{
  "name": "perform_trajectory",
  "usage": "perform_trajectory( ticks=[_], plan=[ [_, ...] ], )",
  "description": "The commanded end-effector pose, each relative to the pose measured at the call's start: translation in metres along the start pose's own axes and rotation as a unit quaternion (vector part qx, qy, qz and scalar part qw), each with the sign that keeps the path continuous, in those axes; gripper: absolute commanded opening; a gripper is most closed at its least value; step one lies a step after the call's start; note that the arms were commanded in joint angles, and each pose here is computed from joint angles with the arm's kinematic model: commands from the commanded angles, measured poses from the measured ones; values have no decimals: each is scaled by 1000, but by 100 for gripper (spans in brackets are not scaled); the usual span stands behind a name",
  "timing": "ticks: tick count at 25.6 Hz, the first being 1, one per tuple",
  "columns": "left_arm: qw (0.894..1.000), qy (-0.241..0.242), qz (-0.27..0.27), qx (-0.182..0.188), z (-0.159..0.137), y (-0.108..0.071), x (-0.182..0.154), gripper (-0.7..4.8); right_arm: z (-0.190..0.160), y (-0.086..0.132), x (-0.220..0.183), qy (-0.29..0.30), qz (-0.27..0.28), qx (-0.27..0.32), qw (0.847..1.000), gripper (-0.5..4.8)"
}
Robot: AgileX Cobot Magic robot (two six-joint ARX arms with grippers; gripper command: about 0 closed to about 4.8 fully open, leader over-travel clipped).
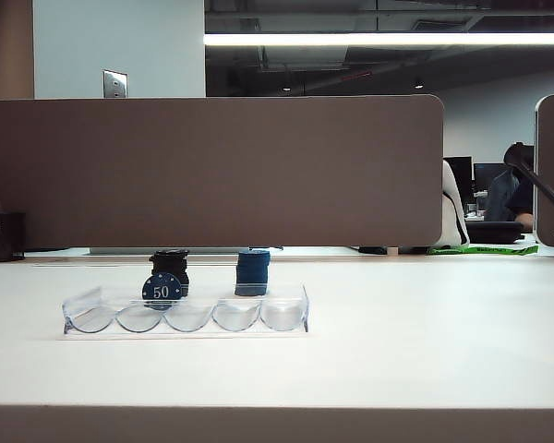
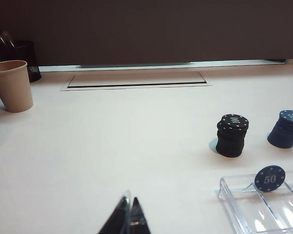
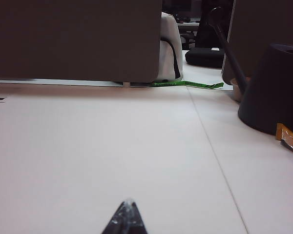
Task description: Pick up the chip in the box and place it on the pile of chips with the same color.
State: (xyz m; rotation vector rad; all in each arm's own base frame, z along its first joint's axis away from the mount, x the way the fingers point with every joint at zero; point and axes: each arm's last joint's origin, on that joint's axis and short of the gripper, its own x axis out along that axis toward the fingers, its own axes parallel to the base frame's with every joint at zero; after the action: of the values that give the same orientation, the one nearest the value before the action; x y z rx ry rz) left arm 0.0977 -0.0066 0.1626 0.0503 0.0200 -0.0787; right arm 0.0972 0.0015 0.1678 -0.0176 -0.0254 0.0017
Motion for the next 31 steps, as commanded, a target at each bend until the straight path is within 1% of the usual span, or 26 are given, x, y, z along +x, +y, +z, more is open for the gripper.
perform_trajectory(
  ticks=[1,15,16,19,20,23,25,26,29,31],
  plan=[
    [1000,-7,-1,-2,2,0,0,-3,1,0,0,-6,-1,2,1000,-5],
    [1000,-8,-1,-2,2,0,0,-3,1,0,0,-6,-2,2,1000,-5],
    [1000,-8,2,4,2,0,0,-3,1,0,0,-6,-2,2,1000,-5],
    [1000,-11,13,4,3,1,0,-3,2,0,0,-10,-2,2,1000,-5],
    [1000,-14,13,5,4,1,0,-3,3,0,0,-12,-2,1,1000,-5],
    [999,-48,10,-11,10,1,-1,-5,8,0,0,-38,-2,-4,999,-5],
    [998,-60,-10,-10,15,0,-1,-5,16,0,-2,-50,-2,-3,999,-5],
    [998,-49,-25,-10,18,-1,-3,-4,23,0,-4,-54,-2,-5,999,-5],
    [999,-26,-40,-10,29,-1,-8,-4,38,-1,-8,-53,0,-5,999,-5],
    [999,-20,-48,-9,39,-1,-11,-4,51,0,-13,-56,9,-6,998,-5]
  ],
)
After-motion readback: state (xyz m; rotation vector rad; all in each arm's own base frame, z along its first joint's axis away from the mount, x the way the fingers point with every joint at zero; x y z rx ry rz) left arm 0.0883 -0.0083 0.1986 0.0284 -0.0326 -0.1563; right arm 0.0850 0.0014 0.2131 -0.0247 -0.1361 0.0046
